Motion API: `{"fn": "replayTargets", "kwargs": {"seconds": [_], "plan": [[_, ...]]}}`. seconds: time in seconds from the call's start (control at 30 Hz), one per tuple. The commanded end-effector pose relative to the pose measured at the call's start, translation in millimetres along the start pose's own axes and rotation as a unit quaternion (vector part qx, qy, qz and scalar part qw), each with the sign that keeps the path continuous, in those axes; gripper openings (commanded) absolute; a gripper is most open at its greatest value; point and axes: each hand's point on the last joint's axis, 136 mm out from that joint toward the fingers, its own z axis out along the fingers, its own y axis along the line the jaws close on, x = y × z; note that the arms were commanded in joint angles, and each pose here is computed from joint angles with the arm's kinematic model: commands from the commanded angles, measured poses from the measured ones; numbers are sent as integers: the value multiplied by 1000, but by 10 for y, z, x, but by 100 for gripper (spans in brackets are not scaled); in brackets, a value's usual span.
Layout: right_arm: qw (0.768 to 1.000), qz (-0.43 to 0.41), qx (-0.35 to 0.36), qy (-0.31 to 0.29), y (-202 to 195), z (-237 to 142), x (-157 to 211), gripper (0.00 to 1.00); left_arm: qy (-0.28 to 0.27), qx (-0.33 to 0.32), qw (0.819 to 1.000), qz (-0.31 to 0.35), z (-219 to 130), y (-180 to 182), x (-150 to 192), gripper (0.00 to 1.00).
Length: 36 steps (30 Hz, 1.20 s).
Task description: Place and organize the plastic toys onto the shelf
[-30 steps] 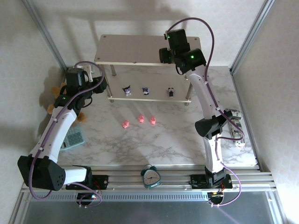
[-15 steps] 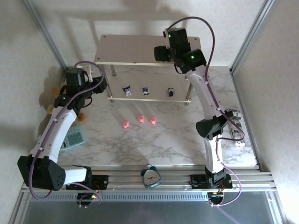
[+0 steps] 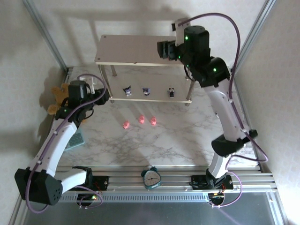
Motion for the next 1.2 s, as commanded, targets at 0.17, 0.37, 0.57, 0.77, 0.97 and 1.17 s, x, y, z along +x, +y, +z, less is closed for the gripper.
{"fn": "replayTargets", "kwargs": {"seconds": [0.17,0.37,0.57,0.77,0.97,1.17], "plan": [[984,18,-7,178,384,-313,1561,77,46,-28,998,-25,69,114,782,49],[962,81,-21,259,478,-361,2388,77,118,-14,992,-37,250,46,1426,51],[954,96,-33,281,569,-266,2674,78,143,-2,990,-4,442,-23,1665,57],[955,80,-31,284,577,-203,2710,79,173,-2,984,40,651,-52,1712,57],[955,76,-24,284,516,-194,2752,79,197,-8,977,86,846,-115,1763,57],[956,82,-15,282,419,-218,2774,80,224,-26,966,127,987,-104,1833,57]]}}
